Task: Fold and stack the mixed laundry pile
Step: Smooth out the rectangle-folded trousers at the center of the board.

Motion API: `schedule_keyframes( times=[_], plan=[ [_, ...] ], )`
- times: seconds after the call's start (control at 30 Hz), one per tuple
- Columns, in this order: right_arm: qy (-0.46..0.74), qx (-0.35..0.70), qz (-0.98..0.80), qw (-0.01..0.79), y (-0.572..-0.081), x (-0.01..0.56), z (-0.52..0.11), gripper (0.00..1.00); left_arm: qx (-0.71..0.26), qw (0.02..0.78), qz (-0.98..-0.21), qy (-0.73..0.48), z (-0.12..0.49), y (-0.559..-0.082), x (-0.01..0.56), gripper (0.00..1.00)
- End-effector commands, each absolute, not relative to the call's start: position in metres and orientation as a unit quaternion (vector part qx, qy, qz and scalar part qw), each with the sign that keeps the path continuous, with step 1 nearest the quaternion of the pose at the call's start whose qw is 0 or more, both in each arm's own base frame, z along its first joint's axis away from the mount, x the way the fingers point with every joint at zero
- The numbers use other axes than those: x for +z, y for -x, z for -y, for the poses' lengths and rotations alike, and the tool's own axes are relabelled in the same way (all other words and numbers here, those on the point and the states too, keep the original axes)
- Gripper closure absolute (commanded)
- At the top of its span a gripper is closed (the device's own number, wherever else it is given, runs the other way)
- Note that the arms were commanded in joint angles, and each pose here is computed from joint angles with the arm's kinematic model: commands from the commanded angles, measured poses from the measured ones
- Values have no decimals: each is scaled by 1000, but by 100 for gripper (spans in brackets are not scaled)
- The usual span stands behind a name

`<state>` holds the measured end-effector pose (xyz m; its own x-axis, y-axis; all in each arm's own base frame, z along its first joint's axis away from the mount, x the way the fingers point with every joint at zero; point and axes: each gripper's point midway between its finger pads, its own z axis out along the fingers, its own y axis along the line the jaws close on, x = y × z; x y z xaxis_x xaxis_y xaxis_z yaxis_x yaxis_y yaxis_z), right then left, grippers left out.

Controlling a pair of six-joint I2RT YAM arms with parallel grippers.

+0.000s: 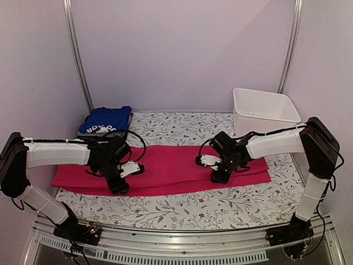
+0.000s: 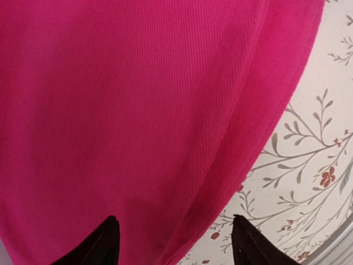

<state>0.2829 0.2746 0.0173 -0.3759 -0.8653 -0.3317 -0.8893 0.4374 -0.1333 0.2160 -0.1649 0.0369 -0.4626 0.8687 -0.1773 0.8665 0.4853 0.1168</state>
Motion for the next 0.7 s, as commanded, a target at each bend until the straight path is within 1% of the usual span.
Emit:
schedule_keyframes(
  times=[0.0, 0.13, 0.23, 0.37, 0.47, 0.53, 0.57, 0.6, 0.67],
  plan=[
    [516, -3, -833, 201, -298, 25, -269, 68, 59, 118, -848, -513, 155, -228, 33, 38],
    [514, -9, -833, 204, -301, 26, -268, 73, 65, 114, -850, -511, 156, -232, 33, 51],
    [513, -10, -833, 208, -302, 30, -268, 82, 66, 113, -851, -508, 158, -236, 33, 67],
    [510, -17, -833, 215, -304, 38, -266, 91, 75, 116, -852, -506, 158, -240, 35, 91],
    [508, -26, -831, 224, -305, 44, -262, 97, 78, 118, -853, -502, 157, -241, 36, 100],
    [506, -31, -831, 229, -306, 47, -260, 98, 79, 120, -854, -500, 157, -241, 38, 100],
    [505, -32, -832, 229, -306, 48, -259, 96, 80, 122, -854, -499, 157, -242, 40, 100],
    [503, -32, -832, 231, -305, 49, -258, 89, 79, 123, -855, -498, 157, -242, 41, 100],
    [505, -28, -830, 235, -300, 52, -255, 61, 78, 127, -856, -495, 156, -242, 44, 100]
  ],
)
